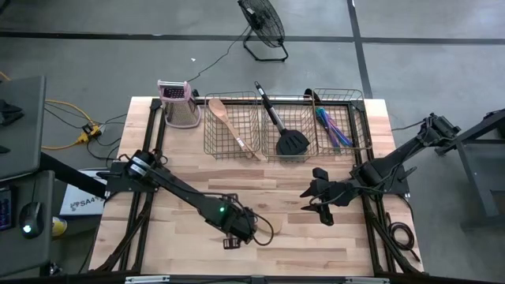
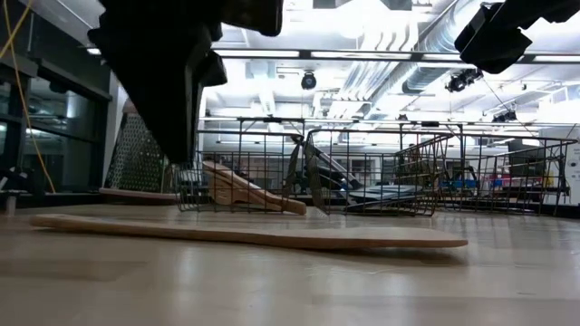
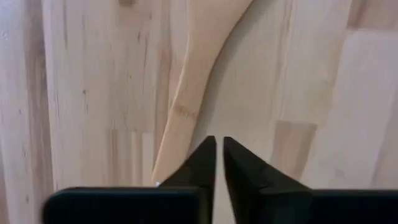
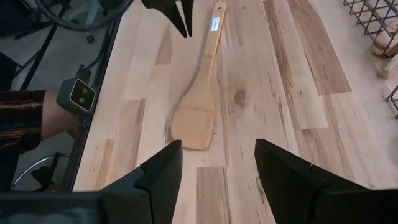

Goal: Pick & Place Kitchen Items
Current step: Put the wooden turner spatula into the left mesh basket

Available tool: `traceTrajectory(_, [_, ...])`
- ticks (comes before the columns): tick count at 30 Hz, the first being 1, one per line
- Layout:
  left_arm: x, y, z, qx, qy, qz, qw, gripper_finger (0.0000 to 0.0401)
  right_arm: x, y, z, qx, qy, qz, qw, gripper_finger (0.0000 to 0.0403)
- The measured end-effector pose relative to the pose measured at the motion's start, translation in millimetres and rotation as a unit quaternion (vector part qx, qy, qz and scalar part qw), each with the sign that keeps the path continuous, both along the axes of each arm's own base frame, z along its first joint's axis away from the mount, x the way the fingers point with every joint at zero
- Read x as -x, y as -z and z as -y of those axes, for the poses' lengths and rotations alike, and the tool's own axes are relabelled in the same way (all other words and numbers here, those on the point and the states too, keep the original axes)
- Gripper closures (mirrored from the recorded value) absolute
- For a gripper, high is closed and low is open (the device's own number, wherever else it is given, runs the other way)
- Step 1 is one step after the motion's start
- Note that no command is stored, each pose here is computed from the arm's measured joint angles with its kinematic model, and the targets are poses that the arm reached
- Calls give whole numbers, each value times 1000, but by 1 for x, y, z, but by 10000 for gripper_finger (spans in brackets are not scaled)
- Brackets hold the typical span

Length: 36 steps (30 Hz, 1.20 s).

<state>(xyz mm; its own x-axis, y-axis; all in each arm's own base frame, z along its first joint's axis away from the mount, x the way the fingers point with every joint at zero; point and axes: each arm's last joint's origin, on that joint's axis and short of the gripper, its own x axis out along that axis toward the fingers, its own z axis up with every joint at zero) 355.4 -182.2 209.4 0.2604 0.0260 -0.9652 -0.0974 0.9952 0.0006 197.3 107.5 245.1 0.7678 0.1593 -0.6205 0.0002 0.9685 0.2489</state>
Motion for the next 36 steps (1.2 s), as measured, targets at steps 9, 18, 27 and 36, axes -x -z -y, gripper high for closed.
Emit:
traceTrajectory(9, [4, 12, -6, -70, 12, 3, 997, 234, 0, 0, 0, 1, -1, 0, 1000, 208])
traceTrajectory(18, [14, 32, -10, -77, 49, -39, 995, 210, 0, 0, 0, 1, -1, 0, 1000, 208])
traceTrajectory(27, [18, 46, -16, -72, 59, -52, 994, 213, 0, 0, 0, 1, -1, 0, 1000, 208])
traceTrajectory(36, [11, 57, -37, -8, 64, -64, 996, 213, 0, 0, 0, 1, -1, 0, 1000, 208])
